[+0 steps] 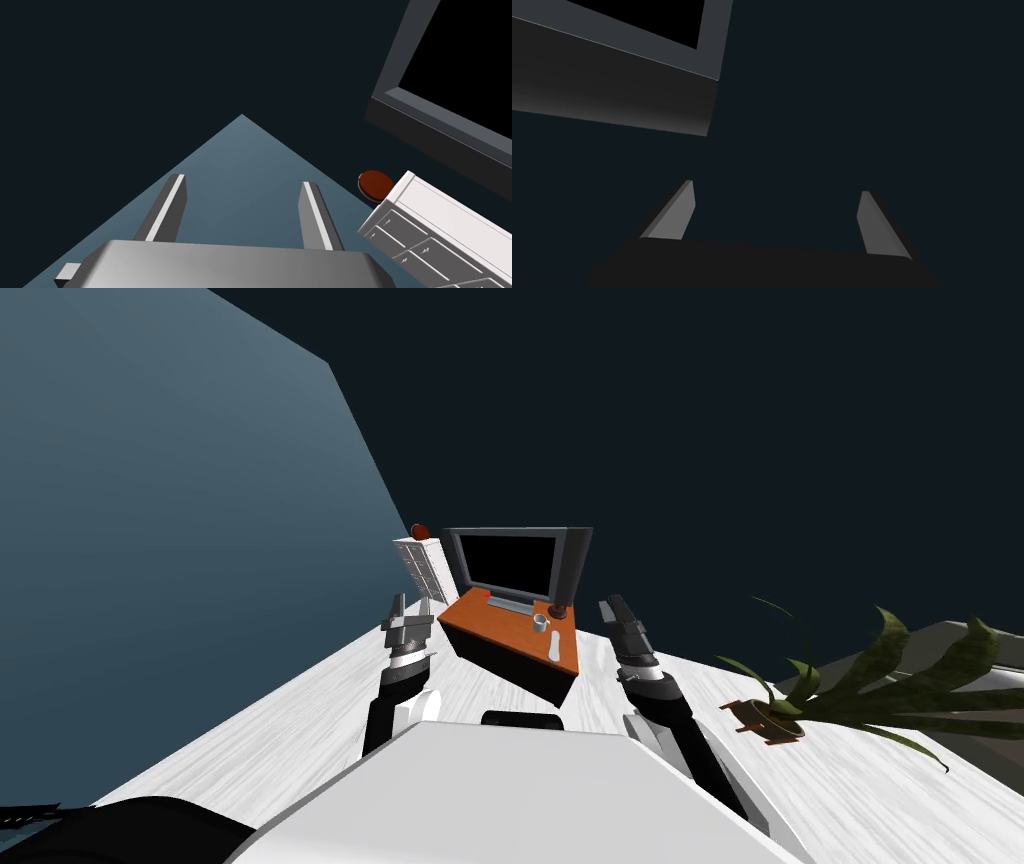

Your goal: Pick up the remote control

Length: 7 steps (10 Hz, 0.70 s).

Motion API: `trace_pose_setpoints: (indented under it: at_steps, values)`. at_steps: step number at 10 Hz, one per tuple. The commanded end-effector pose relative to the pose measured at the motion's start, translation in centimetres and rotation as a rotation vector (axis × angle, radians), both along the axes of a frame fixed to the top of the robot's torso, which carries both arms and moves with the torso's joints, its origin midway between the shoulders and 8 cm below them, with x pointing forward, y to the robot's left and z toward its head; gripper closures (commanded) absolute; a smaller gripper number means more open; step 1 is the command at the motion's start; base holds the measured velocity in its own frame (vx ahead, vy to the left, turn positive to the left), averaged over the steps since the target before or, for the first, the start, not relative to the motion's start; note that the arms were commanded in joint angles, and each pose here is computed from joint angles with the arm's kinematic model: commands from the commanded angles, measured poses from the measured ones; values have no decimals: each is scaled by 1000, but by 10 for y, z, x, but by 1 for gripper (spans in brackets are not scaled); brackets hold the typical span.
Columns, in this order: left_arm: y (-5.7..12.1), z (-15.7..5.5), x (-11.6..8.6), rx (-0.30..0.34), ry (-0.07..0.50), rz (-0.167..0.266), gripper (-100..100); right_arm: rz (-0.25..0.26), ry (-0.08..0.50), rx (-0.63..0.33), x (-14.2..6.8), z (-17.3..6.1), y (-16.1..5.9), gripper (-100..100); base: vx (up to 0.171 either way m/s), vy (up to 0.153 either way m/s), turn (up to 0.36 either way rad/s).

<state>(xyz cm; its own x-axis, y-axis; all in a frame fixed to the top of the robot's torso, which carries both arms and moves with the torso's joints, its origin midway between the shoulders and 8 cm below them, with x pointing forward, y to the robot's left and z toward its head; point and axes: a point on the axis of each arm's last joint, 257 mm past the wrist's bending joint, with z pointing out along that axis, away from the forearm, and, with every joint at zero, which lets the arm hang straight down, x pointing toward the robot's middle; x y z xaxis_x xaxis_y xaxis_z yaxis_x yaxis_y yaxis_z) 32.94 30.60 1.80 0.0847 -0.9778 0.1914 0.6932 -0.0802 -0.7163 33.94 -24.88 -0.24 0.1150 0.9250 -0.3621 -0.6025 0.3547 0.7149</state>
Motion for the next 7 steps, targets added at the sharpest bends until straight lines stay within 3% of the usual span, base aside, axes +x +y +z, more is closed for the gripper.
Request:
trace_pose_setpoints:
  at_steps: [1,2,3,4,5,6,7]
  values:
    - [0,0,0,0,0,0,0,-14,54,-88,5,-21,3,-100,-38,44,107]
    - [0,0,0,0,0,0,0,-20,53,-96,5,-21,3,-100,-28,36,74]
    - [0,0,0,0,0,0,0,-27,101,-168,7,-43,6,-100,-28,46,166]
    - [0,0,0,0,0,0,0,-32,99,-176,7,-43,6,-100,-25,37,71]
    - [0,0,0,0,0,0,0,-38,149,-253,8,-67,7,-100,-26,56,169]
    - [0,0,0,0,0,0,0,-43,147,-262,8,-67,7,-100,-31,45,78]
    - [0,0,0,0,0,0,0,-45,199,-339,8,-92,7,-100,-28,52,164]
